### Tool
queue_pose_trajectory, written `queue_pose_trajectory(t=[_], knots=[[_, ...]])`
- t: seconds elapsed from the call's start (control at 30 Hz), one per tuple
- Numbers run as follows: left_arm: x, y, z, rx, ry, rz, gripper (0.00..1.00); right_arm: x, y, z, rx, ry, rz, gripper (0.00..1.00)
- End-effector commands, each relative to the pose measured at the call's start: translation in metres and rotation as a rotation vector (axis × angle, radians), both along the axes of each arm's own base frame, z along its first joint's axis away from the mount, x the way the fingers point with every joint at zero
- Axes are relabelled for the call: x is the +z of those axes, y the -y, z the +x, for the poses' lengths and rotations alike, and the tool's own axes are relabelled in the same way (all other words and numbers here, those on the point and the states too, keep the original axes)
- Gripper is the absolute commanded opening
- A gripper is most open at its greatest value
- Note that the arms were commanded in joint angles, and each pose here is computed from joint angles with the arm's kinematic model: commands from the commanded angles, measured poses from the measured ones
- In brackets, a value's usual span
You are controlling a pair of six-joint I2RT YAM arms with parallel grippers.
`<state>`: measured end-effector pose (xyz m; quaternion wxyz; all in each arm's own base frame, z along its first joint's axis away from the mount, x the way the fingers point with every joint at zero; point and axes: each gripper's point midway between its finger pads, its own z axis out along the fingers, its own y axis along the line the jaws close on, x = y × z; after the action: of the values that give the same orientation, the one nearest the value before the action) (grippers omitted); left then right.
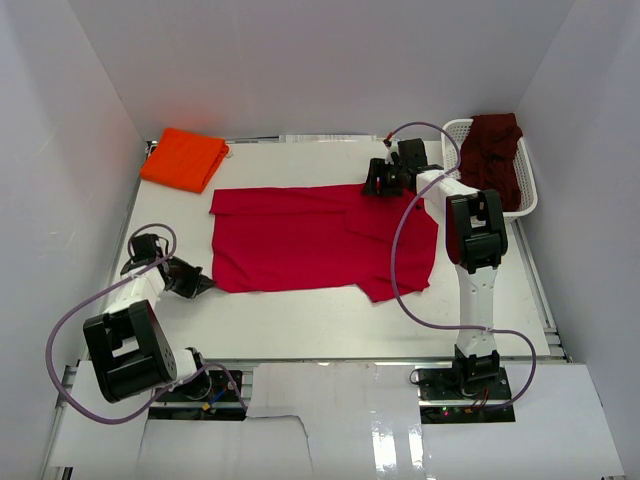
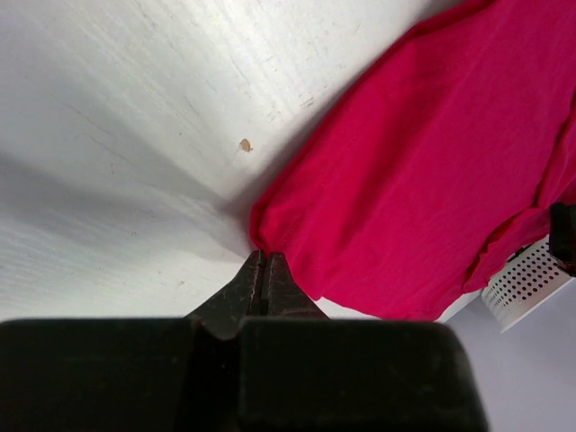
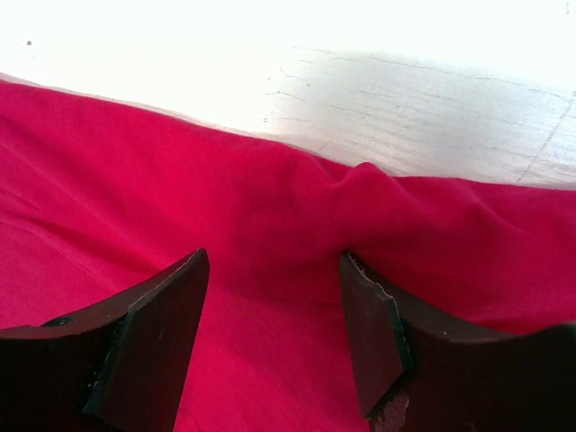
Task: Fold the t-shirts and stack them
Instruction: Fold the flattened tshirt in 1/3 of the way
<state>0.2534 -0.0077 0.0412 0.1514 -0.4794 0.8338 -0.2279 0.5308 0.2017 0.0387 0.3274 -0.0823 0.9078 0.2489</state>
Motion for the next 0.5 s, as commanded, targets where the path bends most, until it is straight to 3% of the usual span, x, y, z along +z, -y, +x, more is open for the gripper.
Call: queue_pose_trajectory(t=[0.0,0.47], knots=[[-0.001,0.003,-0.01,0.001,-0.023,0.001,0.0,-0.016,0.007,-0.005,-0.02,-0.042,-0.027,0.67],[0.0,-0.007,-0.019,0.017,-0.06,0.045,0.01,-0.019,0.013,-0.002,-0.03,-0.038,-0.052,0.67]])
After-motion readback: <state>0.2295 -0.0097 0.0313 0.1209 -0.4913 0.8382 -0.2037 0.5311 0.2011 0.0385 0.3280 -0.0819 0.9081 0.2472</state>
